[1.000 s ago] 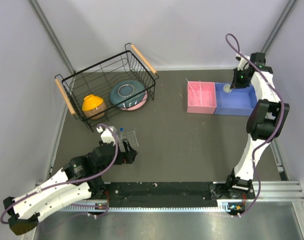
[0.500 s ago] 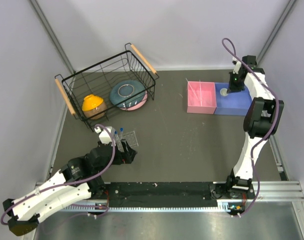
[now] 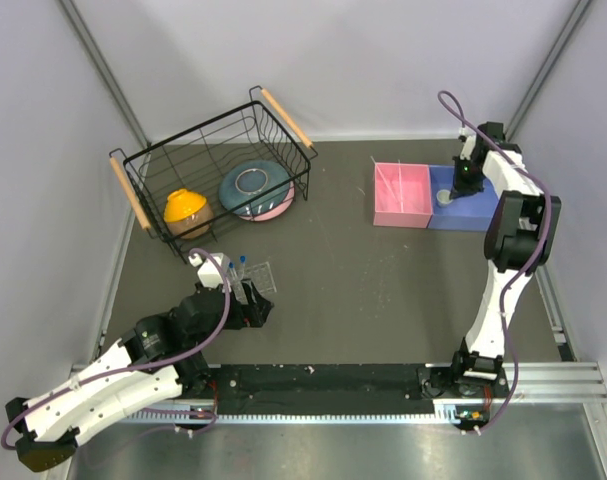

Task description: Organize the chemistry lab equipment

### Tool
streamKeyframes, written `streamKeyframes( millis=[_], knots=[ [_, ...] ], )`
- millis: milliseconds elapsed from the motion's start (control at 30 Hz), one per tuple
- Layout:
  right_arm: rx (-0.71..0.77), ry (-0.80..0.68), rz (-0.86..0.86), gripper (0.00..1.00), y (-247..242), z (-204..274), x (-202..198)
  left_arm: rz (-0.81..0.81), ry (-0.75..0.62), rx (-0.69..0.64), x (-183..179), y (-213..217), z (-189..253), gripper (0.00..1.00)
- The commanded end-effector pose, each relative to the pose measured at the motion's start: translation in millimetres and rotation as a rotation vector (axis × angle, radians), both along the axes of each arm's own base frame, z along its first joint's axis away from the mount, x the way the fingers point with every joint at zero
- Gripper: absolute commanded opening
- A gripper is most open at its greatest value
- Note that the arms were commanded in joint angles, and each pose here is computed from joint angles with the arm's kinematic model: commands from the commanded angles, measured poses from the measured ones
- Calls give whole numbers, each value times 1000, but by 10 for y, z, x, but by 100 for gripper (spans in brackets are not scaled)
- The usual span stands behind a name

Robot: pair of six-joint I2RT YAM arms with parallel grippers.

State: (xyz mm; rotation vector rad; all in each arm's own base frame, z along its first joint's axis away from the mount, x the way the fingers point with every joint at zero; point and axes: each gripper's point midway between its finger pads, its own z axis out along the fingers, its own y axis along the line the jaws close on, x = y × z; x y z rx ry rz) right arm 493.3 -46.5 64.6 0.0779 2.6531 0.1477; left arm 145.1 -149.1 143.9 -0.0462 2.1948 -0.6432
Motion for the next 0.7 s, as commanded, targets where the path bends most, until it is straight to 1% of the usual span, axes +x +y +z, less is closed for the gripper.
streamKeyframes(
  millis=[0,233,300,367,433,467,667],
  knots=[
    [3,1,11,2,29,-22,17,7,-34,-36,49,-39,156,99],
    [6,-7,20,6,40,32,16,4,-38,-38,48,-41,196,99],
    [6,-12,22,11,43,61,16,2,-38,-37,40,-35,203,99],
    [3,-30,26,18,43,148,23,3,-39,-41,39,-32,212,99],
    [2,-45,32,22,55,217,24,1,-42,-46,34,-31,235,99],
    [0,-63,32,26,49,312,21,3,-40,-49,32,-29,235,99],
    [-5,-147,43,29,72,715,3,-7,-39,-65,4,-34,272,99]
  ],
)
